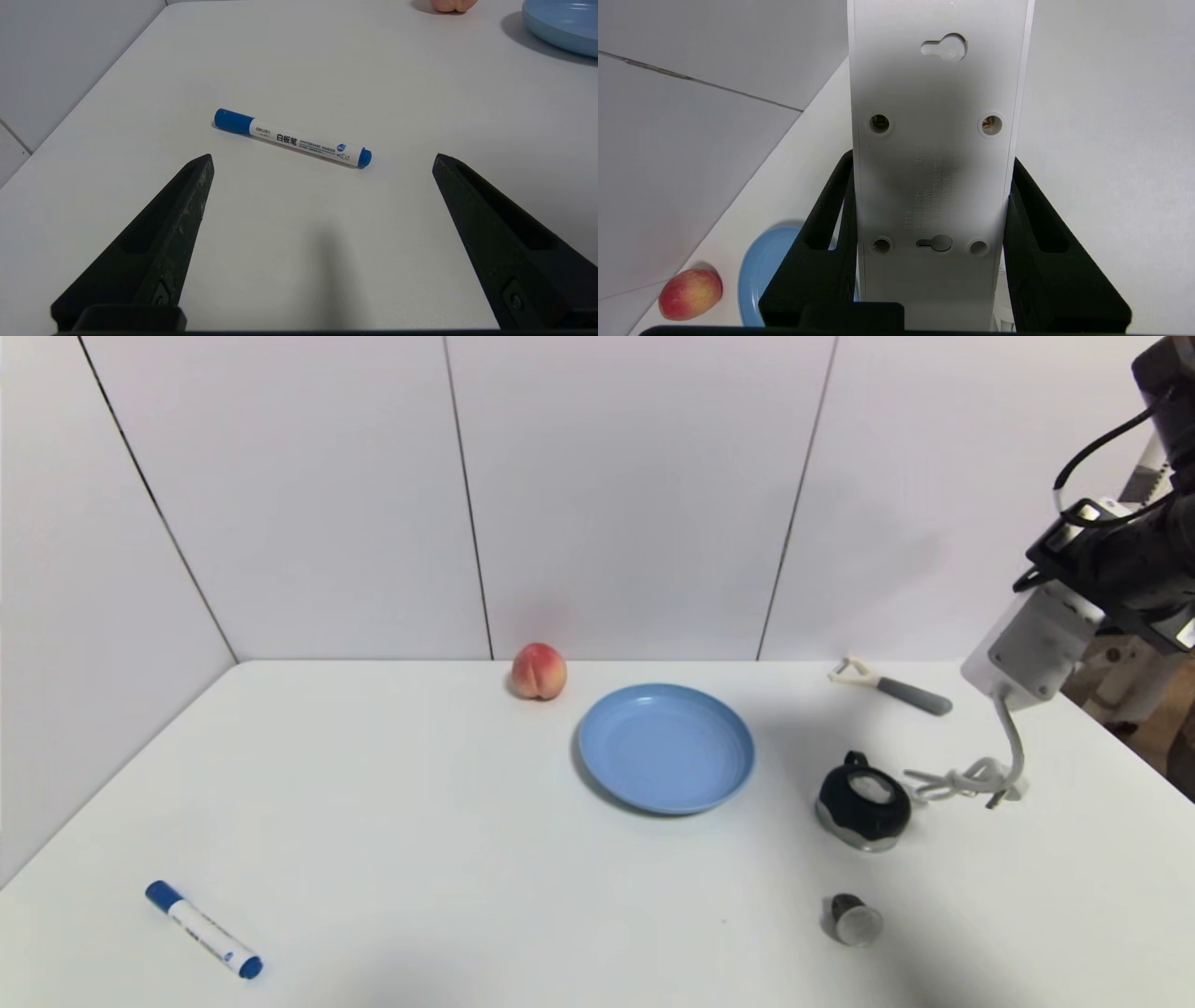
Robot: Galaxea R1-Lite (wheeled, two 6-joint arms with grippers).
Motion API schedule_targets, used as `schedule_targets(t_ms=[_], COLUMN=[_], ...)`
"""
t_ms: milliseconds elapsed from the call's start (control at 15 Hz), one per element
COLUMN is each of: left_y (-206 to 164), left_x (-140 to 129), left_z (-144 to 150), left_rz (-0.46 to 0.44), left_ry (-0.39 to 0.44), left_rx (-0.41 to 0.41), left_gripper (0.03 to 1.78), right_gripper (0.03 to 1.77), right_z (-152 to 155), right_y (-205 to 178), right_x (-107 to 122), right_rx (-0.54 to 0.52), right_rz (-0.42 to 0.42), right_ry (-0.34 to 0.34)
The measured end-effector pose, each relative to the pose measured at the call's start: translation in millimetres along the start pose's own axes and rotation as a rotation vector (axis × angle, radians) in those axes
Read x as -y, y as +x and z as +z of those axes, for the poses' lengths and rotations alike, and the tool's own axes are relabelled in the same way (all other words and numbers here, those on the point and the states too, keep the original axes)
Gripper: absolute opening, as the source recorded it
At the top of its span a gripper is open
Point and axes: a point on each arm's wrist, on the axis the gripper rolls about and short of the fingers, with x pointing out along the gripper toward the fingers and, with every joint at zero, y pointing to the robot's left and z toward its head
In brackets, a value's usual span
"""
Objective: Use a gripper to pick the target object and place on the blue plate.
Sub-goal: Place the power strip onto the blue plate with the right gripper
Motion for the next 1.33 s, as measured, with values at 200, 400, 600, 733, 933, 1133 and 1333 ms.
schedule_targets(t_ms=[200,400,600,733,933,1133,1333], left_y=[0,0,0,0,0,0,0], left_x=[0,0,0,0,0,0,0], left_z=[0,0,0,0,0,0,0], left_rz=[0.0,0.0,0.0,0.0,0.0,0.0,0.0], left_ry=[0.0,0.0,0.0,0.0,0.0,0.0,0.0], left_rx=[0.0,0.0,0.0,0.0,0.0,0.0,0.0], left_gripper=[1.69,1.69,1.69,1.69,1.69,1.69,1.69], right_gripper=[0.85,0.85,0.85,0.85,0.85,0.85,0.85], right_z=[-3,-13,-29,-41,-51,-57,-67], right_y=[-6,-12,-16,-16,-15,-13,-7], right_x=[-22,-50,-75,-90,-111,-128,-135], right_rx=[0.004,-0.006,-0.021,-0.02,0.026,0.085,0.076], right_rz=[0.077,0.169,0.245,0.299,0.404,0.493,0.509], right_ry=[-0.039,-0.097,-0.151,-0.177,-0.212,-0.228,-0.245])
